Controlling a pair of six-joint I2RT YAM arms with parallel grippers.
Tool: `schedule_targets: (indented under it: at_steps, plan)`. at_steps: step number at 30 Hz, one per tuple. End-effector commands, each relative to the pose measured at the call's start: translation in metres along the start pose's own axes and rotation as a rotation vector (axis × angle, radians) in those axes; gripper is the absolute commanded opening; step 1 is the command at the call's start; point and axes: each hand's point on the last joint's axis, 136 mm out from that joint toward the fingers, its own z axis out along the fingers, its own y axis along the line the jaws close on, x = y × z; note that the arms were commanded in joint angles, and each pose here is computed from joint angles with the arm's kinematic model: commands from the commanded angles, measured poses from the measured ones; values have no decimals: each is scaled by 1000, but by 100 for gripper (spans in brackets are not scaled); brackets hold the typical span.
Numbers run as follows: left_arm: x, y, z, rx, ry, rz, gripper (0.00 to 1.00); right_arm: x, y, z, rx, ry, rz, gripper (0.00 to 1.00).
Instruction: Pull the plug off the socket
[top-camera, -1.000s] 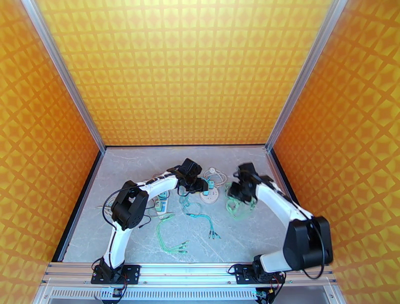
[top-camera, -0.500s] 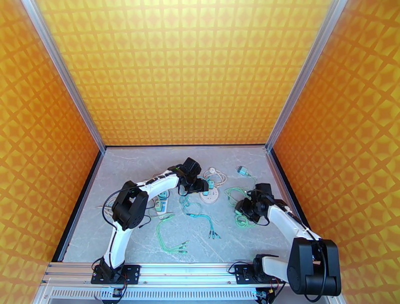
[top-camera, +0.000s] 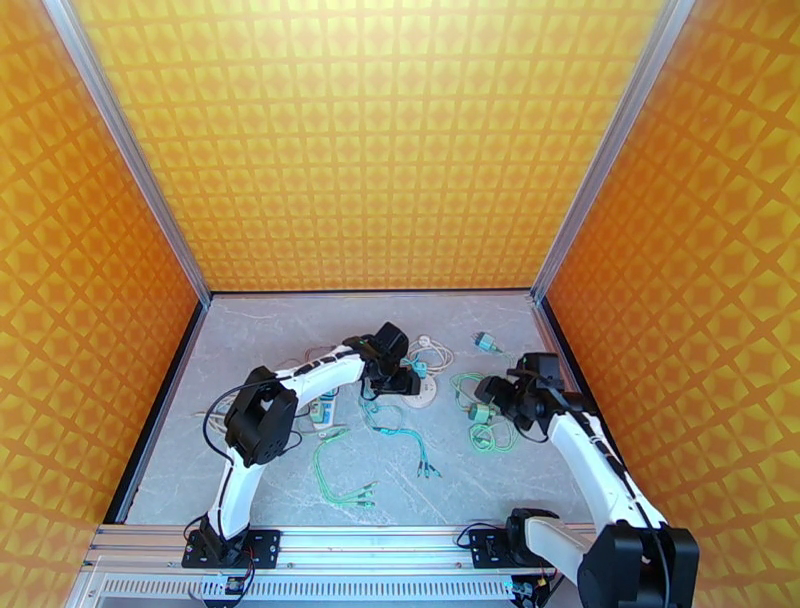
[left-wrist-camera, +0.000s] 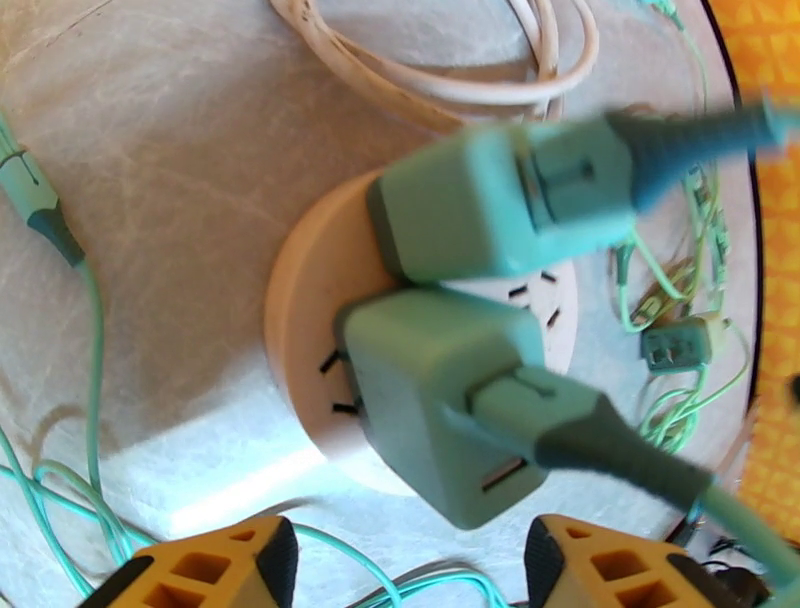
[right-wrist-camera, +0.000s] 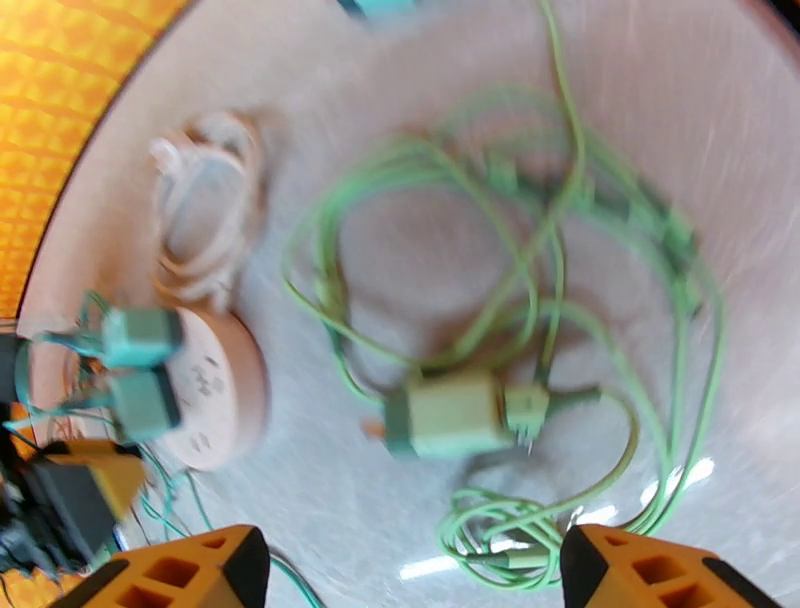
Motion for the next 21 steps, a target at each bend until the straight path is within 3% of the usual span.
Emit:
schedule_targets:
  at_steps: [1,15,21]
  plan:
    - [-15,-3,-15,-68,-74,62,64,-11,3,-11,6,-30,-40,79]
    - [-29,2,25,-226,-35,130,54,5,74,26,-227,50,-66,62]
    - [-22,12,27,-285,-22,144,38,8,101,55,-338,113,-22,50]
